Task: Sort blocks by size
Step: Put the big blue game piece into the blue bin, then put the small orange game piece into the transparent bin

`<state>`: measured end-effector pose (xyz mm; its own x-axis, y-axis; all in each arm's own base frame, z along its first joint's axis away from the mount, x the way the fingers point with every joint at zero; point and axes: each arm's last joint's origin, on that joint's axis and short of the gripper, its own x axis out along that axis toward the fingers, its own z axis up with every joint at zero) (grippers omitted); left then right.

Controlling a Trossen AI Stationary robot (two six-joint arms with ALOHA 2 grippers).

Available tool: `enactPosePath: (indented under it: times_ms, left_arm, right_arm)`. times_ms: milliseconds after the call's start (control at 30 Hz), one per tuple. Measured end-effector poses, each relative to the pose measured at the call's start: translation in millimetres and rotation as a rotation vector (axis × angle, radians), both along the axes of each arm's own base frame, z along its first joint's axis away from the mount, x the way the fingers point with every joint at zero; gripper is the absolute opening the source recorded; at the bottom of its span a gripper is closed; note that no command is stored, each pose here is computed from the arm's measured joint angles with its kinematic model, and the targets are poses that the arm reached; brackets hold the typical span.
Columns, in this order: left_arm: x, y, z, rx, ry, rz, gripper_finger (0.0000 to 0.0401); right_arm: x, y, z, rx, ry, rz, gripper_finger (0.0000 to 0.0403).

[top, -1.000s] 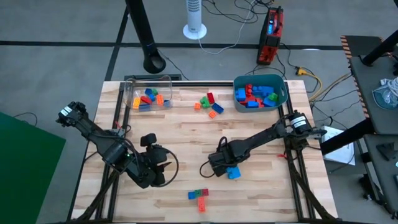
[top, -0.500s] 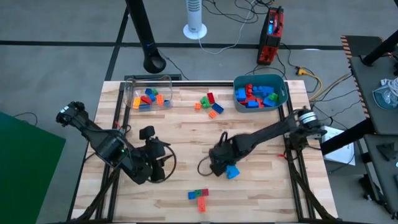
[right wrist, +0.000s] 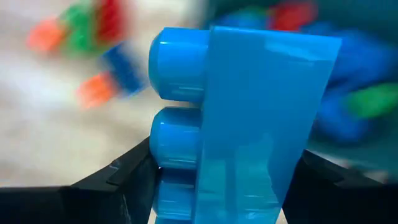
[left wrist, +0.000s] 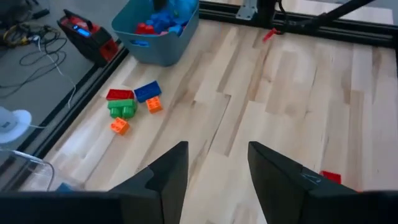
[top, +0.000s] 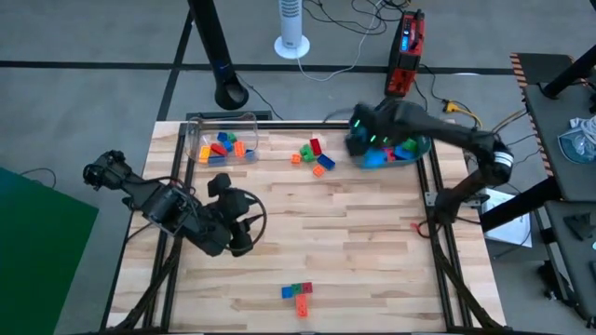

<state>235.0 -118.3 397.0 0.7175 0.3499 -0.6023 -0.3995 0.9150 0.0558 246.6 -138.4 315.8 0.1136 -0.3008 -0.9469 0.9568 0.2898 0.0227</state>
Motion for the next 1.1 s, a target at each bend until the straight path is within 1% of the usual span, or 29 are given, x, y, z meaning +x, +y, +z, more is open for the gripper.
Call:
enactPosePath:
  times_ms: [100, 200, 267, 333, 400, 467, 600, 700, 800, 867, 1033, 1100]
  left_arm:
    - [1.3, 2.6, 0.0, -0.02, -0.008, 0.025, 0.0153]
    - [3.6, 7.2, 0.0, -0.034, -0.015, 0.057, 0.0153]
    - [5.2, 10.8, 0.0, -0.036, -0.017, 0.073, 0.0153]
    - [7.1, 14.9, -0.1, -0.043, -0.014, 0.087, 0.0153]
    - [9.6, 20.6, -0.4, -0.063, -0.013, 0.11, 0.0153]
    - [12.7, 27.9, -0.7, -0.094, -0.013, 0.141, 0.0153]
    - [18.6, 43.2, -1.7, -0.175, -0.001, 0.188, 0.0153]
    - [22.8, 55.4, -2.8, -0.222, 0.019, 0.209, 0.0153]
    - [27.8, 67.8, -4.6, -0.216, 0.031, 0.239, 0.0153]
    - [32.2, 75.7, -6.0, -0.209, 0.044, 0.238, 0.0153]
    - [48.7, 98.0, -11.2, -0.219, 0.072, 0.193, 0.0153]
    - [56.7, 109.2, -14.8, -0.224, 0.078, 0.19, 0.0153]
  right_arm:
    - [-27.2, -40.4, -4.4, -0.04, 0.093, -0.104, 0.0251]
    - [-45.2, -71.4, -15.8, -0.014, 0.16, -0.144, 0.0254]
    - [-53.1, -80.8, -18.0, 0.004, 0.169, -0.148, 0.0283]
    - [-55.7, -84.9, -16.0, 0.008, 0.155, -0.137, 0.0331]
    - [-53.9, -86.1, -11.1, -0.011, 0.135, -0.127, 0.0372]
    - [-51.1, -84.5, -3.5, -0.033, 0.115, -0.111, 0.0388]
    - [-41.4, -73.1, 13.4, -0.082, 0.061, -0.036, 0.0377]
    - [-27.6, -52.8, 26.8, -0.121, -0.055, 0.071, 0.0372]
    - [-13.1, -27.3, 36.4, -0.124, -0.148, 0.186, 0.0371]
    - [-5.2, -10.6, 41.6, -0.134, -0.186, 0.243, 0.0371]
    - [8.7, 24.9, 50.8, -0.156, -0.257, 0.343, 0.0372]
    - [11.2, 34.8, 53.3, -0.17, -0.27, 0.362, 0.0372]
